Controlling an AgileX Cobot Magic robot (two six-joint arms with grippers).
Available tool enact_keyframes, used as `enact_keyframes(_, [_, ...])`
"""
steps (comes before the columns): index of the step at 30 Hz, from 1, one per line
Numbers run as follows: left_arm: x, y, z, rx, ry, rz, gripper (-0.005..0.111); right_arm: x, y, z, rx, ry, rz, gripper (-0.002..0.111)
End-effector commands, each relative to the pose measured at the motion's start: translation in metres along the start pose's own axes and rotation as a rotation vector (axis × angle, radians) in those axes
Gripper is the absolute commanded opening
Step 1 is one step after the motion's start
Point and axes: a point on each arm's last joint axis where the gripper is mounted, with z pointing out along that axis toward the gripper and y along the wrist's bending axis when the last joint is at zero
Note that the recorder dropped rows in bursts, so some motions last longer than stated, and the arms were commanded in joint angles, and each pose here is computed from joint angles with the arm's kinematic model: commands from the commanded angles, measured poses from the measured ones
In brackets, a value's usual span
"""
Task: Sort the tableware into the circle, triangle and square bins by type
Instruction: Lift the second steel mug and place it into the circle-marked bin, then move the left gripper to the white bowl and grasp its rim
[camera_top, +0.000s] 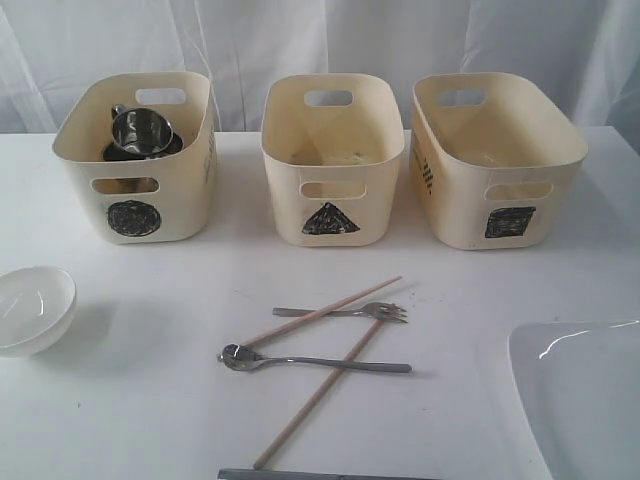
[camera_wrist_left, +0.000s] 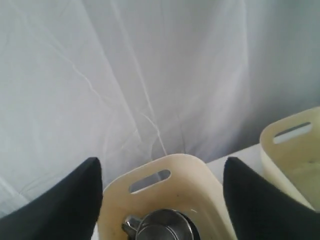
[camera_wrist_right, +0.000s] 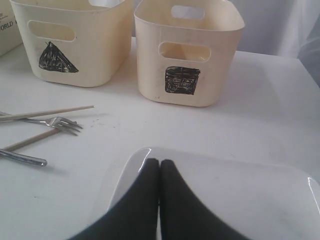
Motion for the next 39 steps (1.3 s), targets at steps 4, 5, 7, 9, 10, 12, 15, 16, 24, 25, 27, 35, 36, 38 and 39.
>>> enact_keyframes(4, [0.014, 0.008, -0.036, 0.114, 0.286, 0.042, 0.03, 0.0, 0.0, 0.0, 0.007, -0.007, -0.002, 0.0])
enact_keyframes(5, [0.021, 0.013, -0.041, 0.108, 0.363, 0.028, 0.022, 0.0, 0.0, 0.0, 0.007, -0.007, -0.002, 0.0])
enact_keyframes(7, [0.035, 0.024, -0.049, 0.076, 0.518, -0.01, 0.005, 0.0, 0.0, 0.0, 0.007, -0.007, -0.002, 0.0])
enact_keyframes(9, [0.049, 0.032, -0.058, 0.05, 0.669, -0.028, 0.0, 0.0, 0.0, 0.0, 0.007, -0.007, -0.002, 0.0])
enact_keyframes(10, [0.055, 0.035, -0.061, 0.035, 0.718, -0.03, 0.0, 0.0, 0.0, 0.0, 0.007, -0.007, -0.002, 0.0])
enact_keyframes(12, [0.067, 0.039, -0.067, 0.027, 0.801, -0.041, 0.0, 0.0, 0.0, 0.0, 0.007, -0.007, -0.002, 0.0])
enact_keyframes(15, [0.078, 0.041, -0.075, 0.012, 0.851, -0.087, 0.0, 0.0, 0.0, 0.0, 0.007, -0.007, -0.002, 0.0])
enact_keyframes(16, [0.083, 0.04, -0.077, 0.004, 0.866, -0.112, 0.0, 0.0, 0.0, 0.0, 0.007, -0.007, -0.002, 0.0])
enact_keyframes(24, [0.129, 0.031, -0.089, -0.117, 0.977, -0.257, 0.0, 0.0, 0.0, 0.0, 0.007, -0.007, -0.002, 0.0])
enact_keyframes(25, [0.135, 0.03, -0.089, -0.117, 0.99, -0.252, 0.0, 0.0, 0.0, 0.0, 0.007, -0.007, -0.002, 0.0])
enact_keyframes(27, [0.148, 0.027, -0.09, -0.114, 1.023, -0.243, 0.0, 0.0, 0.0, 0.0, 0.007, -0.007, -0.002, 0.0])
enact_keyframes(35, [0.174, 0.023, -0.09, -0.1, 1.042, -0.153, 0.002, 0.0, 0.0, 0.0, 0.007, -0.007, -0.002, 0.0])
enact_keyframes(36, [0.176, 0.023, -0.089, -0.104, 1.03, -0.153, 0.006, 0.0, 0.0, 0.0, 0.007, -0.007, -0.002, 0.0])
enact_keyframes(38, [0.179, 0.023, -0.086, -0.113, 1.001, -0.153, 0.014, 0.0, 0.0, 0.0, 0.007, -0.007, -0.002, 0.0])
enact_keyframes(39, [0.181, 0.022, -0.085, -0.116, 0.98, -0.154, 0.02, 0.0, 0.0, 0.0, 0.007, -0.007, -0.002, 0.0])
